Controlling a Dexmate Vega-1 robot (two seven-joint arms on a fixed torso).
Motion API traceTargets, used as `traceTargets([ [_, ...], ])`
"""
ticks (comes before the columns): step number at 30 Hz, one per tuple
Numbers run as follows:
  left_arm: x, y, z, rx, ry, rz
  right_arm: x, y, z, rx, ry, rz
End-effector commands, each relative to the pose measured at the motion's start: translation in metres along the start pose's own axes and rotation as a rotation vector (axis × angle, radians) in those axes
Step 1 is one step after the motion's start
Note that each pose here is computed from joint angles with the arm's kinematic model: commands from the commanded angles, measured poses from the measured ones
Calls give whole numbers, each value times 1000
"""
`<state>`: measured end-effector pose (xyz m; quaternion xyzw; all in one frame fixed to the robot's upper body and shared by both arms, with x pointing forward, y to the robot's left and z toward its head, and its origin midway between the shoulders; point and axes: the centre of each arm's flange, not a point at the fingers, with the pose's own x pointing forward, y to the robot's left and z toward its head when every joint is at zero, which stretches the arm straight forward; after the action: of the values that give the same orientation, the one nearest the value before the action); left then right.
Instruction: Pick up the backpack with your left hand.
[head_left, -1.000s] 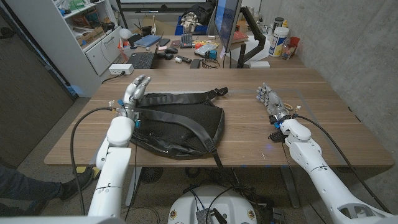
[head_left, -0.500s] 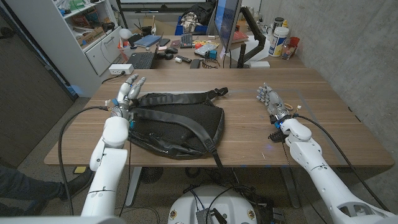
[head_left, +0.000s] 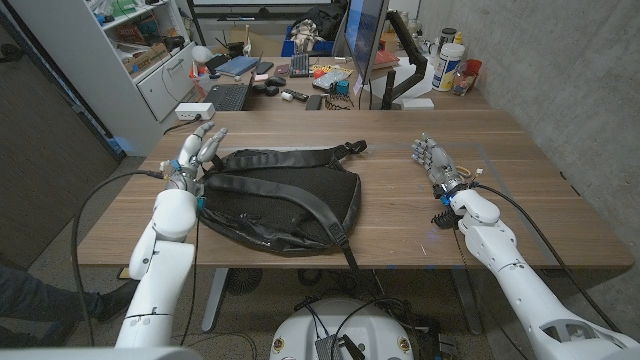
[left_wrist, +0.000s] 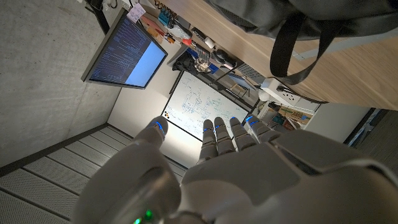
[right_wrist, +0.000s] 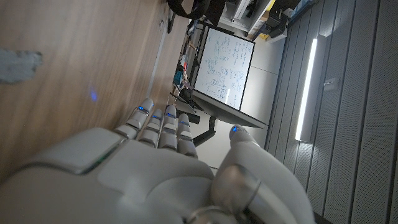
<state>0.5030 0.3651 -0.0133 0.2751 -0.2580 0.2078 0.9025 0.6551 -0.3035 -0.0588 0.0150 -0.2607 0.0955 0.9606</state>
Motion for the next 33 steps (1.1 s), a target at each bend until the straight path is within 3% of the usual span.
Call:
traceTargets([
  [1, -10, 14, -8, 47, 36, -15, 4, 0, -3, -14, 25, 15],
  [13, -21, 23, -8, 134, 96, 125, 4, 0, -7, -12, 36, 22],
  [33, 11, 30, -22, 222, 175, 92, -8, -9, -10, -3, 35, -16],
])
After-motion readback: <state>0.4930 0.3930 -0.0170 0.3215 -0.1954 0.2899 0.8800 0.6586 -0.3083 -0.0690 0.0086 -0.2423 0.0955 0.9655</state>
